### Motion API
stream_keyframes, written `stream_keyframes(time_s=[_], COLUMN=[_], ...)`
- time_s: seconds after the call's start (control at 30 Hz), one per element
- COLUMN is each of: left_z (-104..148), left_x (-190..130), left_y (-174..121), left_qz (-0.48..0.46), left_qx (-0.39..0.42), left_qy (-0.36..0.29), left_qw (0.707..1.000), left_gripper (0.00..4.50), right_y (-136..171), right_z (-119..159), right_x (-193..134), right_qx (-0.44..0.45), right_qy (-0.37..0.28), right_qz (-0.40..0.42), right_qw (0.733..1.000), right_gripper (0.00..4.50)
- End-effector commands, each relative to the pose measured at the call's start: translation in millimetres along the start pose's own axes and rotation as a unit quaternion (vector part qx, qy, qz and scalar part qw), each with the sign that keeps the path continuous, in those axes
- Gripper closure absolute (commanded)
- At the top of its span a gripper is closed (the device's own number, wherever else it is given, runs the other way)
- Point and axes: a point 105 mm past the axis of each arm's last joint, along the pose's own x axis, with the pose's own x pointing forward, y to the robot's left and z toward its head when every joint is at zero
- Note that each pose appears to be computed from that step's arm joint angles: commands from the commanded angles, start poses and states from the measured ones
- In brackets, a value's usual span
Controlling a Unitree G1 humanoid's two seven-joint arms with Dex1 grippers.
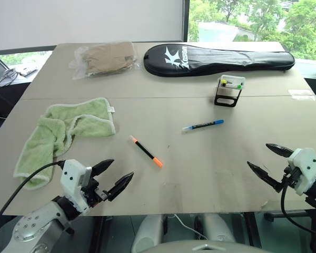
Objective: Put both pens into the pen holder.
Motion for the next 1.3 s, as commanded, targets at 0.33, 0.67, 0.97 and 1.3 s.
stream_keyframes(time_s=[0.33, 0.67, 0.97, 1.3], left_z=[46, 46, 46, 42], left_x=[6, 13, 14, 14], left_y=[-36, -43, -41, -40], left_qz=[-0.166, -0.201, -0.177, -0.171], left_qx=[0.104, 0.145, 0.149, 0.153], left_qy=[-0.048, -0.033, -0.039, -0.036], left_qw=[0.979, 0.968, 0.972, 0.973], left_gripper=[0.04, 0.04, 0.04, 0.00], right_y=[8, 21, 20, 32], right_z=[68, 98, 111, 90], right_x=[70, 177, 206, 225], right_qx=[-0.065, -0.106, -0.150, -0.233], right_qy=[0.011, 0.136, 0.192, 0.253], right_qz=[0.204, 0.293, 0.314, 0.298], right_qw=[0.977, 0.940, 0.918, 0.891], right_gripper=[0.00, 0.00, 0.00, 0.54])
